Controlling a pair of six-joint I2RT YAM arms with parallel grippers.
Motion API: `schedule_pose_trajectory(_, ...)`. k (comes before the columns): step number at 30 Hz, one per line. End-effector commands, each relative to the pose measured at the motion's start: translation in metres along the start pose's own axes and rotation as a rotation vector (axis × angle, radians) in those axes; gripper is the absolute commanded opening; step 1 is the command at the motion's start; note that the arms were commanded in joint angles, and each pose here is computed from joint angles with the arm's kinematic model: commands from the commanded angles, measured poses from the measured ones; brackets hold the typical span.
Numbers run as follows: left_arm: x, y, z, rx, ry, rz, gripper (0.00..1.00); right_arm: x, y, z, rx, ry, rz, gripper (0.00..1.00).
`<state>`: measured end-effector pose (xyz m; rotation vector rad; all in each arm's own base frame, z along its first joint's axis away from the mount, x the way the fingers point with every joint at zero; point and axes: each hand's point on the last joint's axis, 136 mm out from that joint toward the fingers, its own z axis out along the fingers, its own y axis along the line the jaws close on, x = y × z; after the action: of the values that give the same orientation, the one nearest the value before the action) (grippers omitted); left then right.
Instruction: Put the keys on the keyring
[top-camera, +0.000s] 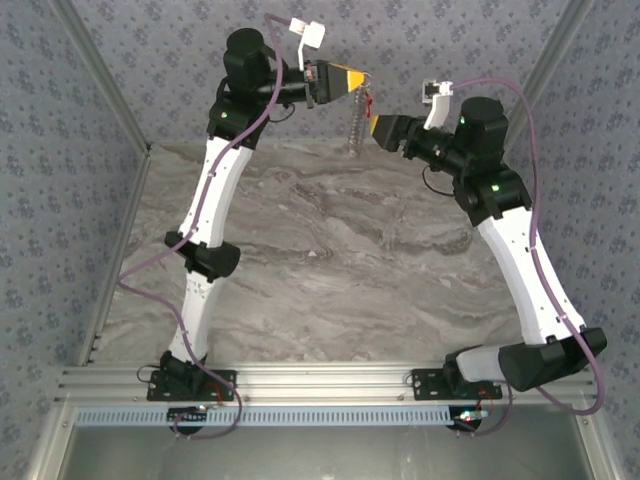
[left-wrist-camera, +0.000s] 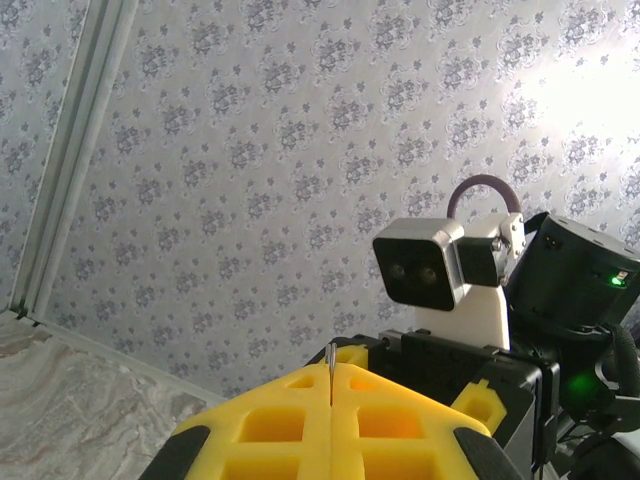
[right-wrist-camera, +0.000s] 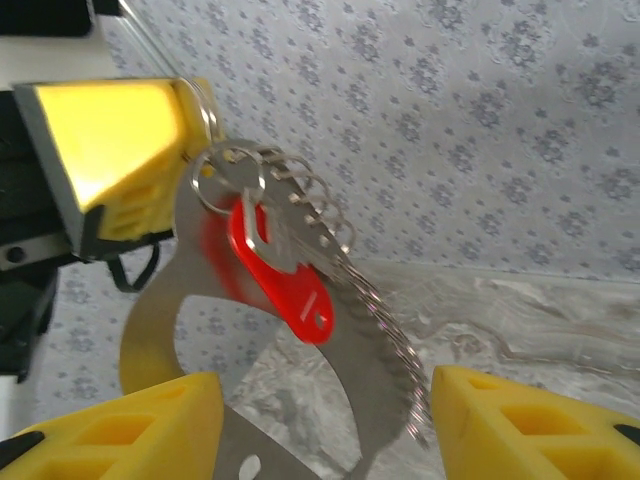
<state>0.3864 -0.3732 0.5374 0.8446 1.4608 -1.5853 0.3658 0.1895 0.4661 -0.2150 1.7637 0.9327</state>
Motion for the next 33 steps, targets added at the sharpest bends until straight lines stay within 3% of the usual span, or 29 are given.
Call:
schedule_pose_trajectory(1,-0.022,-0.034,-0.010,0.028,-0.050,0.077,0.00,0.002,-0.008,0.002,0.054,0.007,-0.049,0.59)
schedule_pose_trajectory(24,-0.019,-0.045,-0.004,0.052,-0.042,0.080,0.00,-0.020,0.005,0.021,0.018,-0.019,-0.093,0.56)
schedule_pose_trajectory(29,-0.019,-0.047,-0.003,0.057,-0.041,0.080,0.00,-0.023,0.006,0.025,0.014,-0.020,-0.105,0.50)
schedule_pose_trajectory(33,-0.018,-0.047,-0.002,0.057,-0.038,0.078,0.00,-0.023,0.007,0.026,0.012,-0.010,-0.117,0.38)
